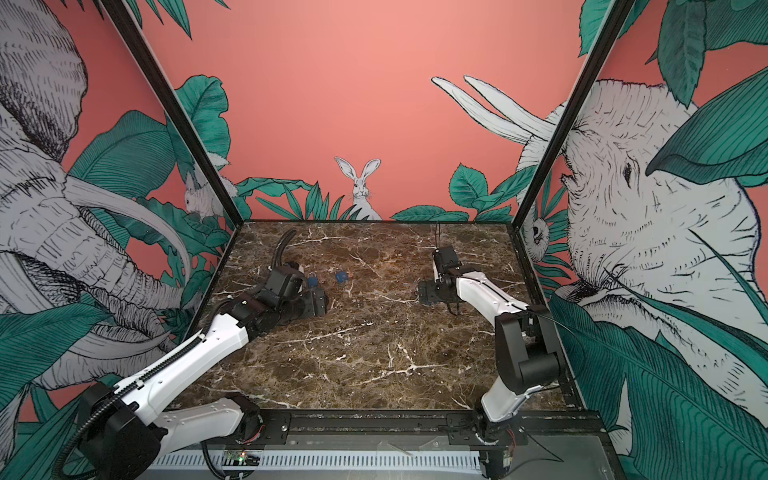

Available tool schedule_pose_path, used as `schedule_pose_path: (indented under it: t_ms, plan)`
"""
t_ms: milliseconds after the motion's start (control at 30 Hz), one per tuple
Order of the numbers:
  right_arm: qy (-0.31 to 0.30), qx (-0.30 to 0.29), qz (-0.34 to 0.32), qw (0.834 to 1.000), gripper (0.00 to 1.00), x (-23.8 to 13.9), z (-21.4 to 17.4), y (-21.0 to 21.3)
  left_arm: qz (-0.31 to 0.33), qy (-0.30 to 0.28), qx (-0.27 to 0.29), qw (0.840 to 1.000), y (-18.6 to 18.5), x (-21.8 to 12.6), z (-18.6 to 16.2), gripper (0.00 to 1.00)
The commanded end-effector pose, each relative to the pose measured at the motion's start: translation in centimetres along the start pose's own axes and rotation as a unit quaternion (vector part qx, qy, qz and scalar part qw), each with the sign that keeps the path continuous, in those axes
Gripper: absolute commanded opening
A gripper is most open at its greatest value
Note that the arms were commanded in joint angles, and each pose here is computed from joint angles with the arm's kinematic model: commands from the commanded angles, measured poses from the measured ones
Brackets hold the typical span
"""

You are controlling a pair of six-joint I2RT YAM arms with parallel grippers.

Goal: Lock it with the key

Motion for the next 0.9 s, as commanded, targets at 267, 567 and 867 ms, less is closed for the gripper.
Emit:
schedule_pose_path:
  t_ms: [267,567,867]
  plan:
    - [0.030,-0.021,-0.004,0.999,0.90,3.2,0.4,0.0,0.038,-0.104,-0.024,0.994,0.2,-0.5,2.5,0.99]
    - [0.042,-0.019,-0.002,0.999,0.78,4.7,1.2,0.2,0.045,-0.142,-0.006,0.989,0.9,-1.3,2.8,0.99]
    - [0.061,-0.022,-0.015,0.998,0.74,5.6,1.5,0.0,0.062,-0.158,0.002,0.986,1.5,-2.8,3.2,0.99]
Point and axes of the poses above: each gripper's point midway between its finger pads, its own x axis out along the fingers, its own y axis along the line the jaws close on, z = x × y, the point moved 6 cm from there along -x, back along the fingers, and after that the axes turned 2 degrees about -x, right-handed, at the moved point
